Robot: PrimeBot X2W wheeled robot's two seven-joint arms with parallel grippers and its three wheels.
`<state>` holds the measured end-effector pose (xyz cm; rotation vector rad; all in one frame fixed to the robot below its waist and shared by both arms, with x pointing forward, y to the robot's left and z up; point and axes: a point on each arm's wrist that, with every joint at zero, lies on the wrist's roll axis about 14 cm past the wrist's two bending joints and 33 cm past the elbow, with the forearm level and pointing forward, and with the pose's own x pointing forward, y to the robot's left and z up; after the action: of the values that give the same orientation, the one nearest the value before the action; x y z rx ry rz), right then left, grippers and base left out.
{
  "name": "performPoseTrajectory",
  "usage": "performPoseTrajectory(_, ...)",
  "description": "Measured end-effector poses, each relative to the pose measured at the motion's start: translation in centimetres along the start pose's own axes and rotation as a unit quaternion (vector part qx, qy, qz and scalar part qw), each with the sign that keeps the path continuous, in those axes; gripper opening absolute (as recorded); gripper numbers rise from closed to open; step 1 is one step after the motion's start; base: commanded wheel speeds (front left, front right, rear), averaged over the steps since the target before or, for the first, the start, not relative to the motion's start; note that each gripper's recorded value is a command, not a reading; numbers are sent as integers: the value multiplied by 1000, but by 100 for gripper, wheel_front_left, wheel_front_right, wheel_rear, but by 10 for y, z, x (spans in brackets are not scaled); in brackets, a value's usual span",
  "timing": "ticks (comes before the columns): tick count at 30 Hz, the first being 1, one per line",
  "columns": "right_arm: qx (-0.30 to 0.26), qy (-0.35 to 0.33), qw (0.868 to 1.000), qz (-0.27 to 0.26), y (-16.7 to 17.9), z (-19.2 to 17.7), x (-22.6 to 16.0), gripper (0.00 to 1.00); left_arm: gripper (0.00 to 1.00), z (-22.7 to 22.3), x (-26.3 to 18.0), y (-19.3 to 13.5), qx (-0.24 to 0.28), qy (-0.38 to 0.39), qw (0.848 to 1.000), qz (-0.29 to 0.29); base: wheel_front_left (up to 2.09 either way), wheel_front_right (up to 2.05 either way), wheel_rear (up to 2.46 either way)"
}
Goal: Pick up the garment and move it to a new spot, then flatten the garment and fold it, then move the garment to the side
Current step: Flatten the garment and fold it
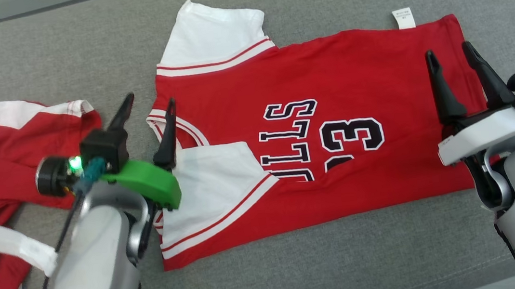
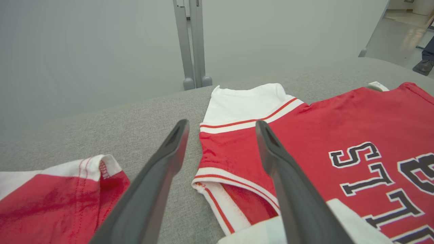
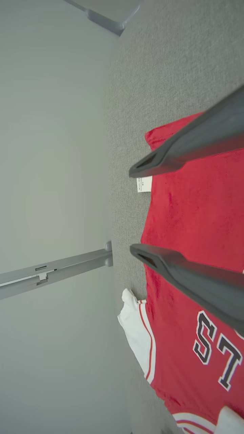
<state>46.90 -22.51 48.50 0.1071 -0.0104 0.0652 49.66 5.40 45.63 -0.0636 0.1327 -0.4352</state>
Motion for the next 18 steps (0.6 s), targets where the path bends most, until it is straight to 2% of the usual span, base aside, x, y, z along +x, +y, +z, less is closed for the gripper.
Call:
performPoseTrajectory(6,-11,-7,1000,4,2,1,21,100,100,7,55,-1,58,51,995,-61,0,0,0)
performPoseTrajectory(13,-29,-4,999,22,8,-3,43,100,100,21,115,-5,55,128,984,-107,0,0,0)
performPoseTrajectory(18,-44,-2,999,26,5,-5,56,100,100,15,142,9,61,189,973,-121,0,0,0)
